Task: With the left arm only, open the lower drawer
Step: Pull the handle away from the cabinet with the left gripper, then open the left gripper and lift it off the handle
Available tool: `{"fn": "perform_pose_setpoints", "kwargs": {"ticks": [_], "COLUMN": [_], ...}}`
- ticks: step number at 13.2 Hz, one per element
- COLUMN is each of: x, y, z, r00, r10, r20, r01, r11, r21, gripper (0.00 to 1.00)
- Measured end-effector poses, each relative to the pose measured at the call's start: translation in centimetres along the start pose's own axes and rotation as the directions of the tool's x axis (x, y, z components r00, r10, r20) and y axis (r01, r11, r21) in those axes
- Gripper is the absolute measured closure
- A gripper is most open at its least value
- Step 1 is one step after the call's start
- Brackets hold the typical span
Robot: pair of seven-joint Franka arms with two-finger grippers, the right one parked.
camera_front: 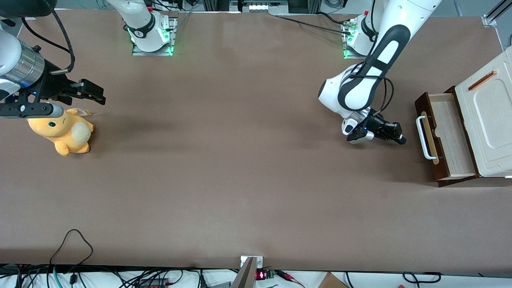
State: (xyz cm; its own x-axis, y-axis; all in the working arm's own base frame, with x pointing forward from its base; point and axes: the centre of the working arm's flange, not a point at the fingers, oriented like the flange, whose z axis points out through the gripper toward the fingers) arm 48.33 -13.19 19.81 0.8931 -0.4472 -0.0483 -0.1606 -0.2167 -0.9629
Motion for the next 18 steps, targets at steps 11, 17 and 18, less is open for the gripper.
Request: {"fn": "perform_pose_setpoints", "kwargs": {"ticks": [11,17,18], "x": [6.5,6.6,6.5], "y": [-13.5,-26.3,-28.0], "z": [-3.2,-2.9,-3.1], "r00": [0.949,0.877,0.869], "r10": [-0.107,-0.170,-0.168], "r20": [0.296,0.450,0.466], "r01": [0.237,0.456,0.475], "r11": [0.864,0.592,0.547], "r21": [-0.445,-0.665,-0.689], "gripper": [0.00,0.00,0.00]}}
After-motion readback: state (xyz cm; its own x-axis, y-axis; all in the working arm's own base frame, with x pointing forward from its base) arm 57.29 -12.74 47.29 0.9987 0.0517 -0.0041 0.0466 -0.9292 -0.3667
